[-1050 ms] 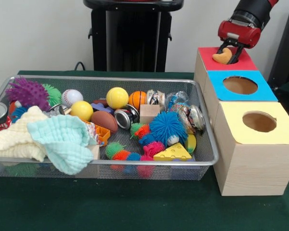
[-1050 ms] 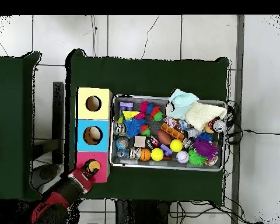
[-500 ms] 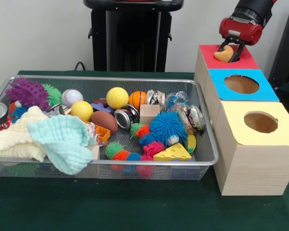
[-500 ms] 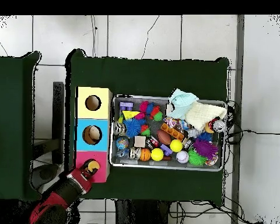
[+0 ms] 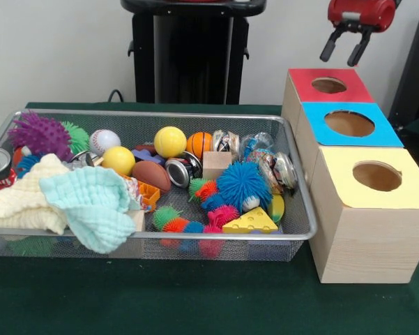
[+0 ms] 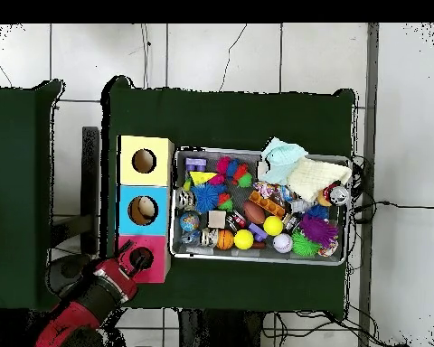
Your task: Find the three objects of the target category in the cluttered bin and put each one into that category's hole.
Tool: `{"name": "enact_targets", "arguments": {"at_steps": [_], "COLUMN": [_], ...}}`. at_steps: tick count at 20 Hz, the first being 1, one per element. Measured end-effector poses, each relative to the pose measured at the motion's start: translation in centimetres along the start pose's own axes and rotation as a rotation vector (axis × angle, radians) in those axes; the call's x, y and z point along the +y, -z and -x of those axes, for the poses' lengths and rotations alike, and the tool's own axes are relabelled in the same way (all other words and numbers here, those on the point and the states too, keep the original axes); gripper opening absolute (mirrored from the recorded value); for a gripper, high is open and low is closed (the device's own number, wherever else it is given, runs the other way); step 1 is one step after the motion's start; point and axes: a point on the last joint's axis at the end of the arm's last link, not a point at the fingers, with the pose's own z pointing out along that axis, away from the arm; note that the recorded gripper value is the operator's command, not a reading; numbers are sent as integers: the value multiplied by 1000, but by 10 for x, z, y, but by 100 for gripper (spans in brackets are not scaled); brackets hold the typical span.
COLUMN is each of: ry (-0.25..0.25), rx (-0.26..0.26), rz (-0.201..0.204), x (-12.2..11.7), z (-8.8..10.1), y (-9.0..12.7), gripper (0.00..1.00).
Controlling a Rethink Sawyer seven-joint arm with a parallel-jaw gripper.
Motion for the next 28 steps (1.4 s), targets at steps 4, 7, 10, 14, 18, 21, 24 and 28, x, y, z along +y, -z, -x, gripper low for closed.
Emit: {"name": "enact_targets", "arguments": {"at_steps": [4, 7, 10, 14, 18, 21, 24, 28], "ry": [-29, -36, -36, -32, -28, -41, -63, -57], "rx": [-9, -17, -20, -25, -29, -25, -14, -80], "rz": [14, 17, 17, 12, 10, 11, 9, 54], "x": [7, 7, 7, 6, 5, 6, 8, 10], "z": [19, 25, 26, 26, 26, 30, 38, 51], "y": [6, 8, 7, 5, 3, 0, -6, -11], "gripper": [100, 100, 100, 100, 100, 100, 100, 100]}}
